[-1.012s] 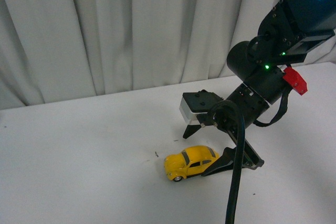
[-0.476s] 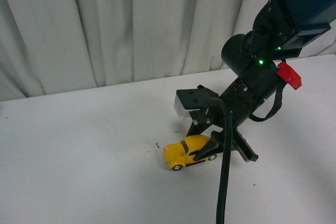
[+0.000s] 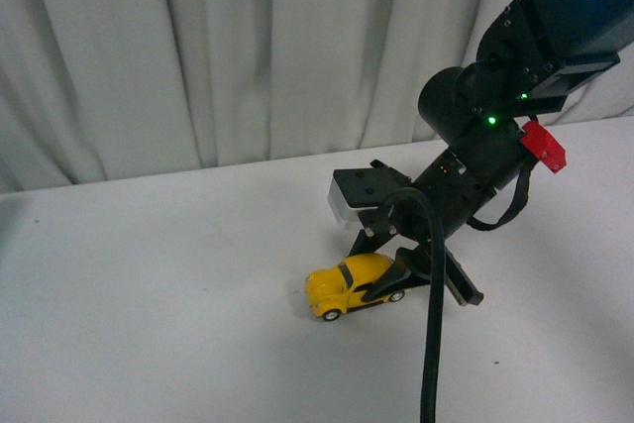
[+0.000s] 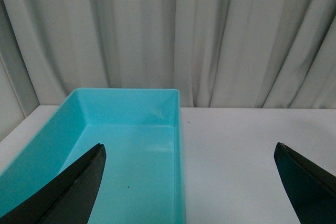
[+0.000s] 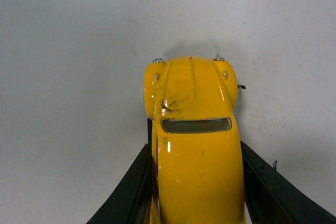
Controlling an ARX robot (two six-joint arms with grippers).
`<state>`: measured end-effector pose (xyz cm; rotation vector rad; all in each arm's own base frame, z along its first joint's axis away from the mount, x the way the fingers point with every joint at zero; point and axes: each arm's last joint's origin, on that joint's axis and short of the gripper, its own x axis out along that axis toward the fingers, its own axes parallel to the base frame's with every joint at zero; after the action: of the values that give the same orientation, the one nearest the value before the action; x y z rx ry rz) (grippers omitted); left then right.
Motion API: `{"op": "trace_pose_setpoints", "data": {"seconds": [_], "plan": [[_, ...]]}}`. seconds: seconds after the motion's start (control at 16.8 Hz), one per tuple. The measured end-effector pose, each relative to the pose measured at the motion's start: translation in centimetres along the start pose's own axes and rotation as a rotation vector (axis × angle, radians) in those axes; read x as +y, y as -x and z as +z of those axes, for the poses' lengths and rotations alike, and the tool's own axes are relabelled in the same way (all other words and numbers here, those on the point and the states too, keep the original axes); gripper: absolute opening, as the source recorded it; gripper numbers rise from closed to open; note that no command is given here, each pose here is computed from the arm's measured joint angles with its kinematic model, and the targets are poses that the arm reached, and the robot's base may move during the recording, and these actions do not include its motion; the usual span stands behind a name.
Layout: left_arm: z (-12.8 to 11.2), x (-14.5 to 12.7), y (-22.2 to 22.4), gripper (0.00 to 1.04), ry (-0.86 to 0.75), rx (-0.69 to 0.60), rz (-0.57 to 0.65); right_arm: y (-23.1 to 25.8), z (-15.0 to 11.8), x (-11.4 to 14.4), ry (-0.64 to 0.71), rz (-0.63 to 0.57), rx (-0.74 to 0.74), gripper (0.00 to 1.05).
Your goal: Wind up and store yellow beetle toy
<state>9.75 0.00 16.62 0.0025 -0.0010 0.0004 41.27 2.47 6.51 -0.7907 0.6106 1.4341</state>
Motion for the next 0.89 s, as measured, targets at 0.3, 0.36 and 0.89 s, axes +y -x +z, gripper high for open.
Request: {"op": "trace_pose_setpoints", "data": {"seconds": [0.3,0.36,0.89], "plan": [[0.0,0.0,0.0,0.98,0.000,0.000,0.000,-1.3,1.0,-0.3,0.036,-0.001,-0.005,0.41],[0.0,0.0,0.0,0.98,0.000,0.000,0.000,-1.6,1.3,-0.3,0.034,0.000,-0.007,0.41],[0.0,0.0,0.0,0.98,0.000,0.000,0.000,0.8,-2.9,2.2,-0.090,-0.067,0.004,0.41]]}}
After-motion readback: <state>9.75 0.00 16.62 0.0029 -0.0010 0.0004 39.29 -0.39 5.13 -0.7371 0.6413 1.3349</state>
